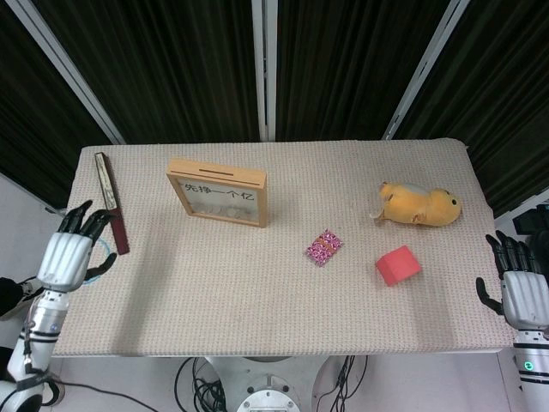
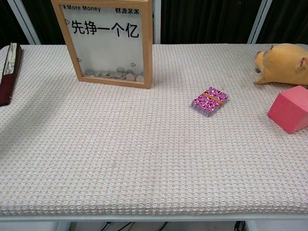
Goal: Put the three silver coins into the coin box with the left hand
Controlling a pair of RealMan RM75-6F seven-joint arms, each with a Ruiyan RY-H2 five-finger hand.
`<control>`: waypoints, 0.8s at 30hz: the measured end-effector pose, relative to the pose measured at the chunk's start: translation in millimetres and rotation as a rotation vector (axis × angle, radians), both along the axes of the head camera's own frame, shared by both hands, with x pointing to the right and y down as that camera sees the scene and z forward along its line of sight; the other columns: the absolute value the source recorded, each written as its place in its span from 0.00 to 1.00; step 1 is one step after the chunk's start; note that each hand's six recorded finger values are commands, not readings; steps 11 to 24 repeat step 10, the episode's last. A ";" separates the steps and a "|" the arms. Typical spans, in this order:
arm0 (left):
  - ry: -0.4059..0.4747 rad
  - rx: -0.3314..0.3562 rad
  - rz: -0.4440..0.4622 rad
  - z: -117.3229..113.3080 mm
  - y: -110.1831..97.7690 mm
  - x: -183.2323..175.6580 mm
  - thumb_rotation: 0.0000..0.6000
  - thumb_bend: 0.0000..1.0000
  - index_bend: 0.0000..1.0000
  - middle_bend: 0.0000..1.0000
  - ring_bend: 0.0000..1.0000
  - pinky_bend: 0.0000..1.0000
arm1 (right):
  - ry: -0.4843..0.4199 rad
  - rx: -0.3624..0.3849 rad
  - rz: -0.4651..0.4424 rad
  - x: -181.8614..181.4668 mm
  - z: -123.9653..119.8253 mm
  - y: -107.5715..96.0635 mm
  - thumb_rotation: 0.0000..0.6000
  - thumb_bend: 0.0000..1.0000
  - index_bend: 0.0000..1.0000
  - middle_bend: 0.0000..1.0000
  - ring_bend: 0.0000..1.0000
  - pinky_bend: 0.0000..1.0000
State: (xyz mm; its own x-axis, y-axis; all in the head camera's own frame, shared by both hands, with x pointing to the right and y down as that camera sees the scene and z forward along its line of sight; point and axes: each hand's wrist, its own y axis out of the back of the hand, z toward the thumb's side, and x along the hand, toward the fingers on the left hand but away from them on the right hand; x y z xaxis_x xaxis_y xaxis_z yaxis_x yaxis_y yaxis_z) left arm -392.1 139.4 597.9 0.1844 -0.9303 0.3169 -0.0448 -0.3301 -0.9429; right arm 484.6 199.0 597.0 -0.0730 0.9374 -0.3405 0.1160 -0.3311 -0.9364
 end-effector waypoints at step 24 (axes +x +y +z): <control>-0.076 -0.095 -0.095 8.2 64.8 -48.5 1.00 0.04 0.04 0.02 0.00 0.06 | 0.028 -0.015 -0.002 -15.7 3.8 7.6 1.00 0.37 0.00 0.00 0.00 0.00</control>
